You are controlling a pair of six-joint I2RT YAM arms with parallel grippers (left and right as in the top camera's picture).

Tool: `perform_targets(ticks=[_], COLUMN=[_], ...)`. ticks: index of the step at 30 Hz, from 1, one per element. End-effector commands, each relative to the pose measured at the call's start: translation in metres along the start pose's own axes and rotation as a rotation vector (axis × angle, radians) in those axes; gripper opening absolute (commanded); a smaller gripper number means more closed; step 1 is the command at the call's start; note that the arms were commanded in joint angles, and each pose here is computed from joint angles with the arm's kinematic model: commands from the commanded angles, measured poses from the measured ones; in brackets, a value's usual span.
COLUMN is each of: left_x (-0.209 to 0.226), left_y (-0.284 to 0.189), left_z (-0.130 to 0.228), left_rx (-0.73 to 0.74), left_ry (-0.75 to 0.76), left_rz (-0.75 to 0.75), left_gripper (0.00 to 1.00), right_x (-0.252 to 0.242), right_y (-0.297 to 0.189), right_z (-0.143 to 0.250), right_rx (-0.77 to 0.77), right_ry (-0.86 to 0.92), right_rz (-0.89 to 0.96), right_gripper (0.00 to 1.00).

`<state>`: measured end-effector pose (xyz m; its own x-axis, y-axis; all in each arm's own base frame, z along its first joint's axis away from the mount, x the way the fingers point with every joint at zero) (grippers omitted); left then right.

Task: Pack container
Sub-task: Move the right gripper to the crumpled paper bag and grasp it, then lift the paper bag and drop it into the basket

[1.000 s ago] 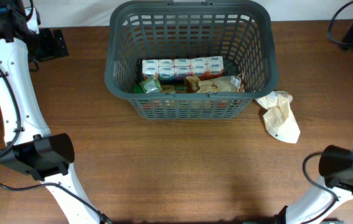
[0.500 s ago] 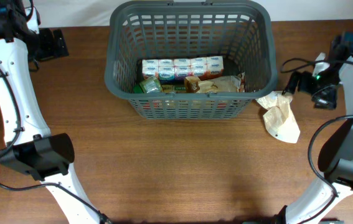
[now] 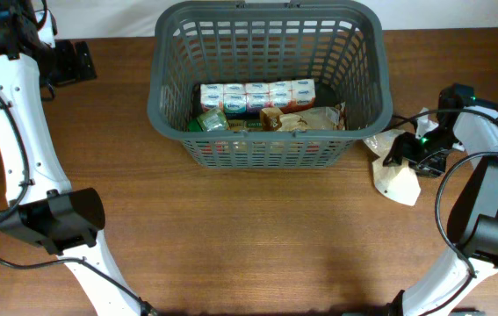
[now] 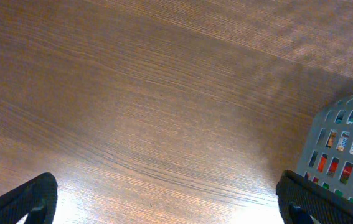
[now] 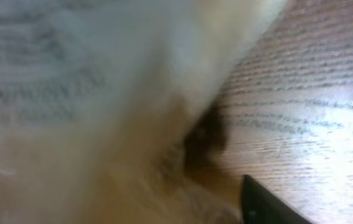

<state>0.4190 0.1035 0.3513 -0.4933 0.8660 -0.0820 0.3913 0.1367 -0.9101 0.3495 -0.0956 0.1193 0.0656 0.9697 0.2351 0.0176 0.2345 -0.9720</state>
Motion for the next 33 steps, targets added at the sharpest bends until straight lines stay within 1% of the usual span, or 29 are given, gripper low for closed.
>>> perform_targets(ticks=[1,2,5,6,14,19,23,24,25,26,29,33], left_x=[0.002,0.002,0.002,0.002,0.002,0.002,0.002,0.002,0.002,0.002,0.002,0.002], left_y=[0.005,0.005,0.005,0.005,0.005,0.005,0.005,0.005,0.005,0.005,0.005,0.005], left_z=[0.000,0.000,0.000,0.000,0.000,0.000,0.000,0.000,0.000,0.000,0.000,0.000], left_rx=[0.013,0.013,0.013,0.013,0.013,0.013,0.013,0.013,0.013,0.013,0.013,0.013], left_ry=[-0.012,-0.012,-0.012,-0.012,-0.012,-0.012,-0.012,-0.012,-0.012,-0.012,-0.012,-0.012], left_rz=[-0.010,-0.010,-0.010,-0.010,-0.010,-0.010,-0.010,-0.010,-0.010,-0.010,-0.010,-0.010], left_gripper=[0.99,0.99,0.99,0.99,0.99,0.99,0.99,0.99,0.99,0.99,0.99,0.99], right_x=[0.003,0.003,0.003,0.002,0.000,-0.009,-0.010,-0.007,-0.005,0.003,0.022,0.070], right_y=[0.002,0.003,0.003,0.003,0.001,-0.030,-0.083,-0.109,-0.122,-0.157,-0.207,-0.269], right_z=[0.004,0.004,0.003,0.003,-0.001,-0.014,-0.027,-0.032,-0.033,-0.036,-0.035,-0.021], right_rx=[-0.003,-0.003,-0.006,-0.007,-0.036,-0.101,-0.217,-0.275,-0.303,-0.379,-0.488,-0.627], right_ry=[-0.017,-0.017,-0.004,0.009,0.037,0.098,0.103,0.093,0.089,0.072,0.027,-0.076], right_rz=[-0.005,-0.005,-0.004,-0.003,0.007,0.023,0.046,0.060,0.066,0.082,0.082,0.011], right_gripper=[0.46,0.34,0.13,0.04,0.04,0.04,0.04,0.04,0.04,0.04,0.04,0.04])
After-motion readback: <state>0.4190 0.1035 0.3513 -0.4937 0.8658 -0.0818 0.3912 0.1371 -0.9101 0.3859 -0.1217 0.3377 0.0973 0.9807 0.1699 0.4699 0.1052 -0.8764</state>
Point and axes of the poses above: each gripper's point midway between its finger pads, its own y axis out along the fingers, its own x axis along the line the jaws close on, z = x × y, the point moved 10 cm from there along -y, back along the fingers, and after that the axes turned 14 degrees about -y, right-handed, at the moved point
